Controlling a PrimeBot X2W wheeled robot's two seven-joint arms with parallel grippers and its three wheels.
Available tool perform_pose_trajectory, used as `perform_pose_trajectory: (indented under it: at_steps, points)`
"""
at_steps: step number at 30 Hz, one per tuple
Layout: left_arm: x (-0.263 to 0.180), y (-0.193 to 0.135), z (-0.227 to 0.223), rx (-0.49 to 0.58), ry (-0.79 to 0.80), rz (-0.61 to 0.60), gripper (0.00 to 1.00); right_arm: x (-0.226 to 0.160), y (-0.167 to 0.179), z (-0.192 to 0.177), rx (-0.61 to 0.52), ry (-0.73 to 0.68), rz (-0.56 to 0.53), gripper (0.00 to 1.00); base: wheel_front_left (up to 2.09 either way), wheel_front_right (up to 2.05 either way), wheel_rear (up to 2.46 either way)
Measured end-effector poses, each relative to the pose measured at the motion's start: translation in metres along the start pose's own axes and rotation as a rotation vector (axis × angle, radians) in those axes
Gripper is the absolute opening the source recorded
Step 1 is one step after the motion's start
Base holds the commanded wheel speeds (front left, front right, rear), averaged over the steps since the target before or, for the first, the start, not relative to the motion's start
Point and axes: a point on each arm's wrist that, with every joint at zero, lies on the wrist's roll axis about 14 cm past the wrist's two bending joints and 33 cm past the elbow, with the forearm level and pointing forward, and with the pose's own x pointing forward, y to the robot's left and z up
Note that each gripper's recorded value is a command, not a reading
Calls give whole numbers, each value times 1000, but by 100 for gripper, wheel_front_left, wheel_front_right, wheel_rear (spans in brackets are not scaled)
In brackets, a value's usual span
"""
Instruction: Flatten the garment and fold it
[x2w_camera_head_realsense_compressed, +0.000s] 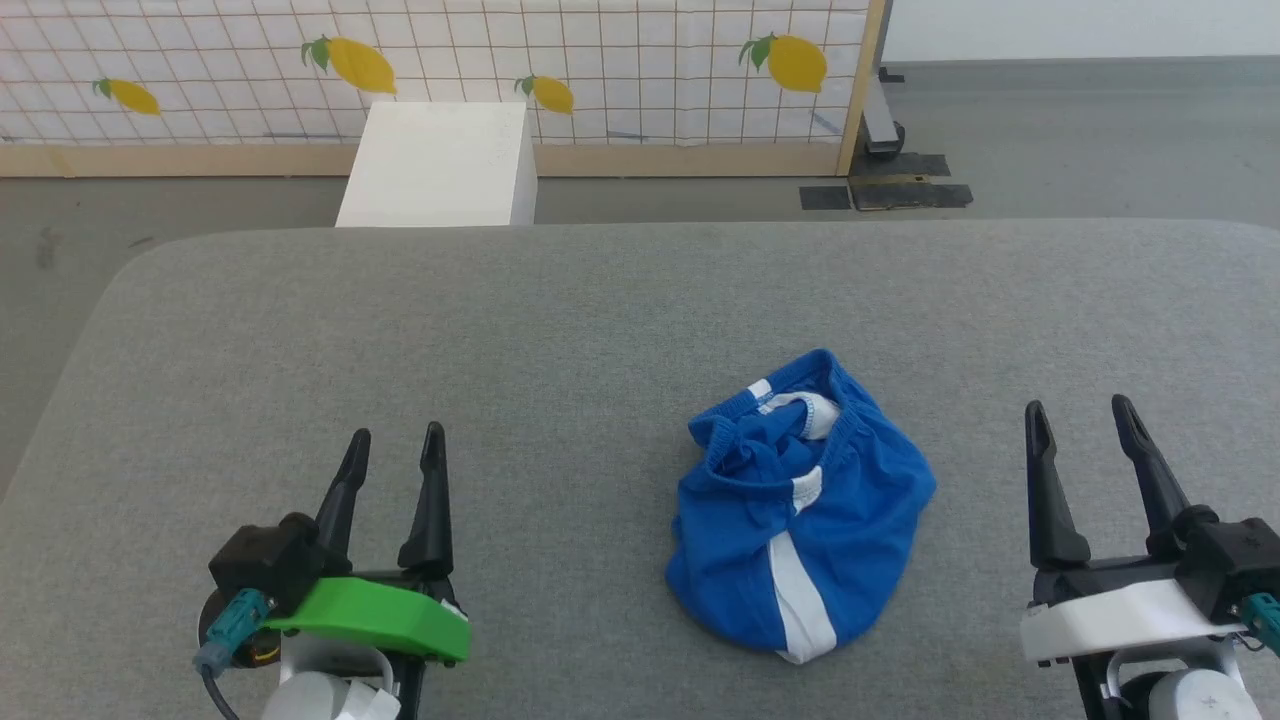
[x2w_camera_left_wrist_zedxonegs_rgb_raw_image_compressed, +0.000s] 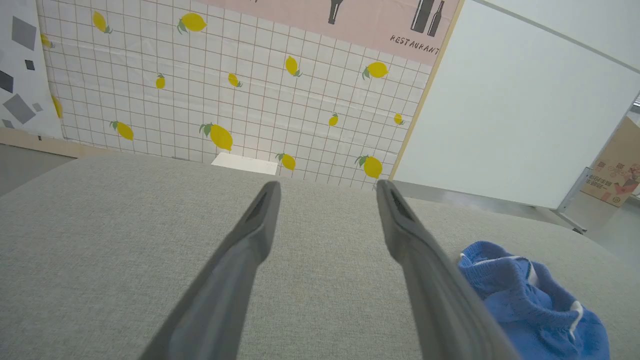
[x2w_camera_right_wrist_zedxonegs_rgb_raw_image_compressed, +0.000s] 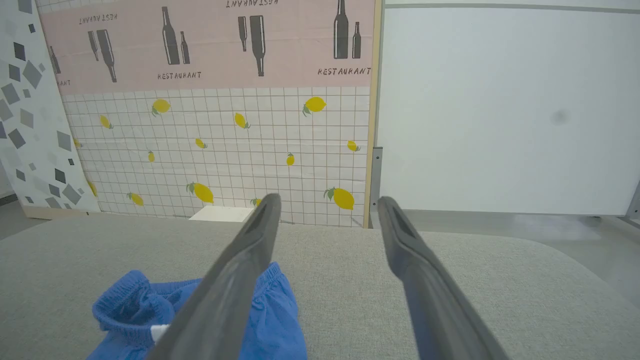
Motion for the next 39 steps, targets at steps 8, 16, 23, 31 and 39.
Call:
perform_pose_trajectory:
  at_steps: [8, 16, 23, 31, 39]
  points:
    - [-1, 5, 2, -4, -9, 18, 100, 0, 2, -3, 0, 10, 7, 100, 0, 0, 0]
    - [0, 3, 0, 7, -2, 12, 100, -1, 3, -5, 1, 16, 8, 100, 0, 0, 0]
    - [-1, 3, -5, 14, 12, 11, 100, 0, 3, -7, 2, 22, 8, 100, 0, 0, 0]
    - [4, -8, -4, 15, 7, -23, 100, 0, 3, -10, 5, 29, 9, 100, 0, 0, 0]
    - [36, -131, 0, 10, -5, -406, 100, -1, 4, -11, 6, 35, 10, 100, 0, 0, 0]
